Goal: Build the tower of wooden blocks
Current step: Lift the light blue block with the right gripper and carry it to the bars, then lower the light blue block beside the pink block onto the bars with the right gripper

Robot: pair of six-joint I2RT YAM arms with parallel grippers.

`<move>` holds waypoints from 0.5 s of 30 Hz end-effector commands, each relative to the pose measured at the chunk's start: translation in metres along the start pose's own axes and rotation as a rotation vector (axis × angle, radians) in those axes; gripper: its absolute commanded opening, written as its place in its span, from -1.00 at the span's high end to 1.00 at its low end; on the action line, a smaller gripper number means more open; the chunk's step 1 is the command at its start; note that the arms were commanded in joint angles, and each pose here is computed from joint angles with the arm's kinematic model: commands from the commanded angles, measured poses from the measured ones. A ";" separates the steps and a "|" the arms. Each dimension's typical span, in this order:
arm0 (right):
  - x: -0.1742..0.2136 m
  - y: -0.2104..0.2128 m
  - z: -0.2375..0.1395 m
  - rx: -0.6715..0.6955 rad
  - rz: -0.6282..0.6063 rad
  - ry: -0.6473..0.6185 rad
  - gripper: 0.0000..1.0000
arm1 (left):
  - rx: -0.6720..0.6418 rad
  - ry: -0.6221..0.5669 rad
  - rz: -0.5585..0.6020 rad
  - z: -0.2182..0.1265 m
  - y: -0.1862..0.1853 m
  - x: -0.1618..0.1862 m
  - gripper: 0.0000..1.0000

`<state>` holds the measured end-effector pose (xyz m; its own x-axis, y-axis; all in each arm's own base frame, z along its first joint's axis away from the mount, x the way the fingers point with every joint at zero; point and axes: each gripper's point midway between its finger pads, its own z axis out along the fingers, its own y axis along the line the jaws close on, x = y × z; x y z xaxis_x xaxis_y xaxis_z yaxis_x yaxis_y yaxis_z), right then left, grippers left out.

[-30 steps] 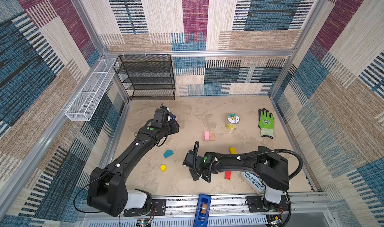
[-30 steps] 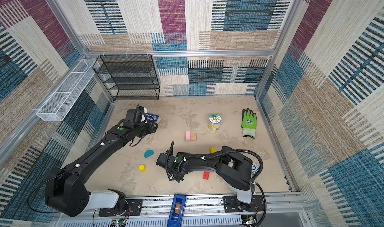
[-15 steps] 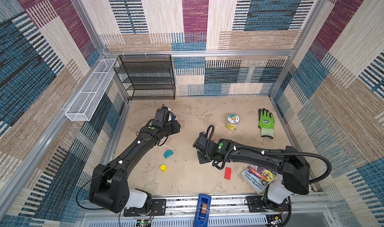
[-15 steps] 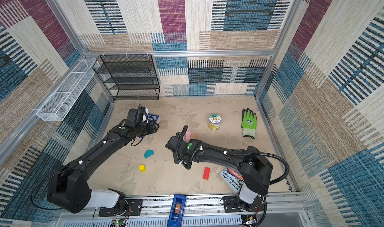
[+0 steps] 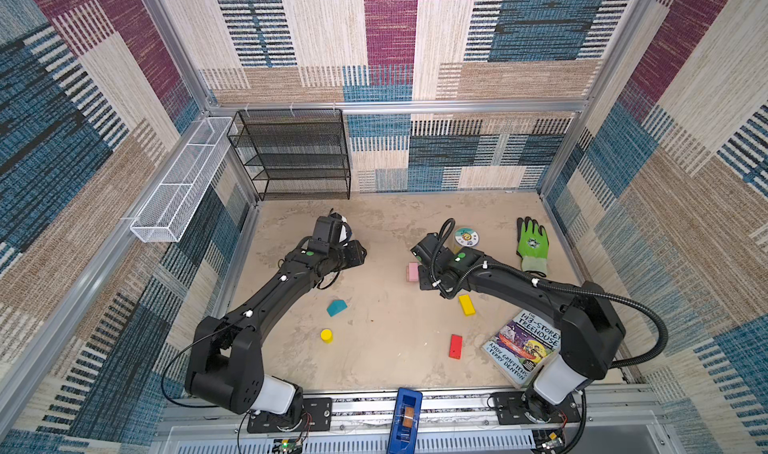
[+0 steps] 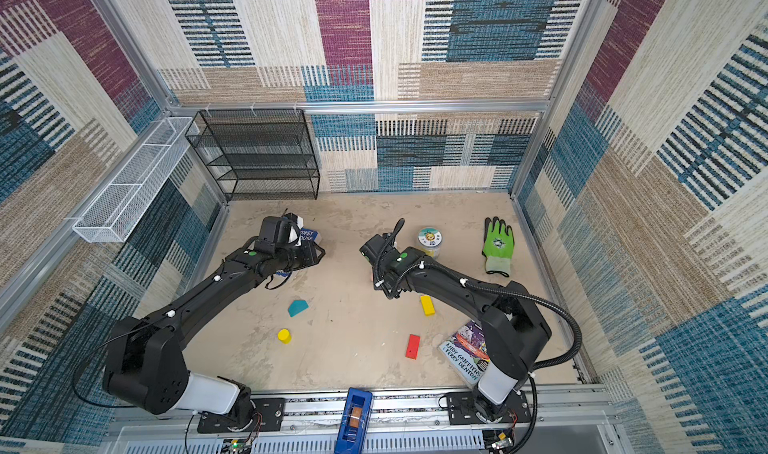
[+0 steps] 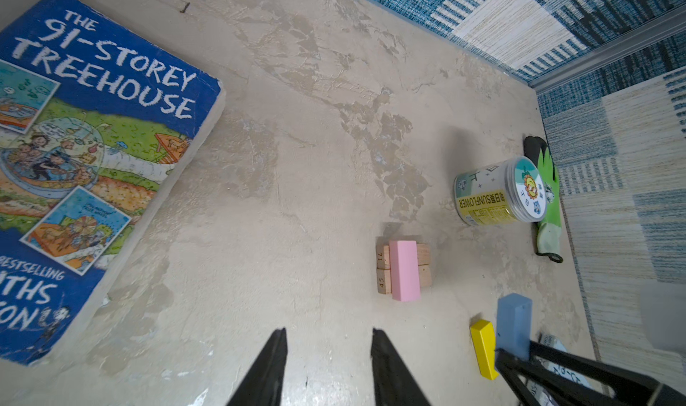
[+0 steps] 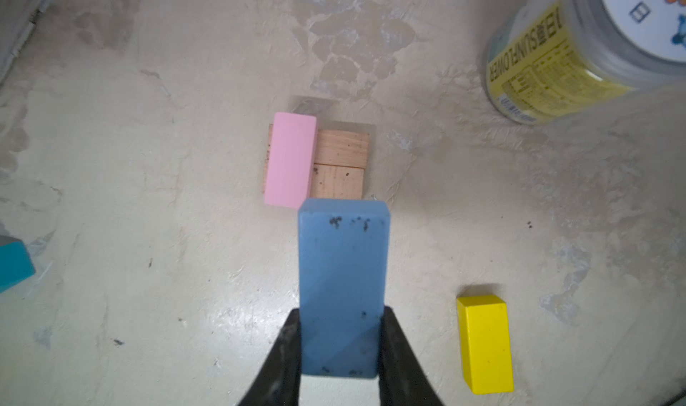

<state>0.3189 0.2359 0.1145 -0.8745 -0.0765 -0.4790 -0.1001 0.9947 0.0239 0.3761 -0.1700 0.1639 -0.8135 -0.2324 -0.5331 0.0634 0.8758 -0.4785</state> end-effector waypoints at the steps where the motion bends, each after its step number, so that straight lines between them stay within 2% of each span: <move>1: -0.015 -0.001 0.010 0.003 -0.011 -0.031 1.00 | 0.035 -0.011 0.018 0.002 -0.008 -0.006 0.16; 15: -0.027 0.004 0.060 -0.017 -0.025 0.017 1.00 | 0.052 0.027 0.027 0.012 -0.010 -0.004 0.16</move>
<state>0.3615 0.2400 0.0740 -0.8900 -0.0999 -0.4449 -0.1151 0.9933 0.0072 0.3811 -0.1797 0.1566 -0.8359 -0.2155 -0.5048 0.0791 0.8628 -0.4994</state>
